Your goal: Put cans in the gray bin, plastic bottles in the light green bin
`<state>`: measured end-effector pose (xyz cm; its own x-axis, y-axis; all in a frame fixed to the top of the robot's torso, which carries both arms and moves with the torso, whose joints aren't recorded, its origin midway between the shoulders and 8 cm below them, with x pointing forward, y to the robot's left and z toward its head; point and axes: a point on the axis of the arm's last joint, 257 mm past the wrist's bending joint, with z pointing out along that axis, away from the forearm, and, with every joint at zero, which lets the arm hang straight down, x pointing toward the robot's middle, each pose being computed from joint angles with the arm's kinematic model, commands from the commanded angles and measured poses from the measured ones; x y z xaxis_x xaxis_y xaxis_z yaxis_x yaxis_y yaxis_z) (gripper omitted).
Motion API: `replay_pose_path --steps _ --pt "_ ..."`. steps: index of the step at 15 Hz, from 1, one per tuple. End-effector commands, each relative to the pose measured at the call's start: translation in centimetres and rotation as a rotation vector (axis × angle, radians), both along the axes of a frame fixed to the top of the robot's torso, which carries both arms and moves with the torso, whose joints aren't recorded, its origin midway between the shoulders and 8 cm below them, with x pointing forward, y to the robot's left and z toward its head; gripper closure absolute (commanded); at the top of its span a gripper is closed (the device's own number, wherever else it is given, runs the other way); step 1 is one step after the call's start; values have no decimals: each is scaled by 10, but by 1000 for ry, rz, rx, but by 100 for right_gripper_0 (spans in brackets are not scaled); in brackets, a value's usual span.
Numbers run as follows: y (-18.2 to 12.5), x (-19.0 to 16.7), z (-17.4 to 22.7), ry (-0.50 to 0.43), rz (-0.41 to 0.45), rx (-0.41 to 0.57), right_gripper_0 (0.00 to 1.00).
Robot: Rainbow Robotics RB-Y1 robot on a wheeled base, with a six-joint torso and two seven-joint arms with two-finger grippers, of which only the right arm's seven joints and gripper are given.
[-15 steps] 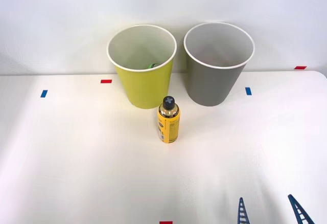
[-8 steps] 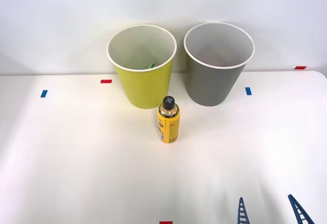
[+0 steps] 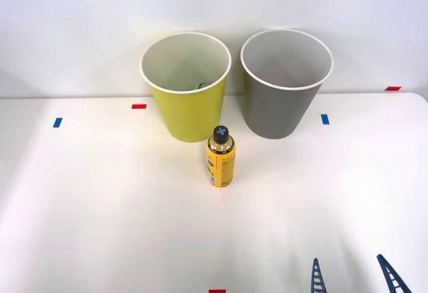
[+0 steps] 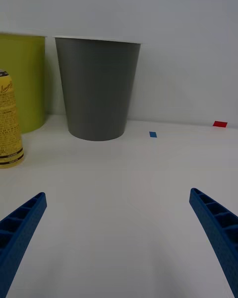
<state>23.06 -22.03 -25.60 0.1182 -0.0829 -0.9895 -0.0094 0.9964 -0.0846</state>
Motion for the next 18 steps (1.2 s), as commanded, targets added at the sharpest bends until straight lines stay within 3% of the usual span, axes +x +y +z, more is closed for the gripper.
replay_pose_path --steps 1,6,10,14,18 --pt "-1 0 -15 33 8 -13 0" --pt "9 3 -2 -4 103 -42 0" --pt "37 12 0 -11 279 -77 0" --pt "69 45 11 -52 390 -83 0" --pt "94 85 17 -45 447 -61 0"
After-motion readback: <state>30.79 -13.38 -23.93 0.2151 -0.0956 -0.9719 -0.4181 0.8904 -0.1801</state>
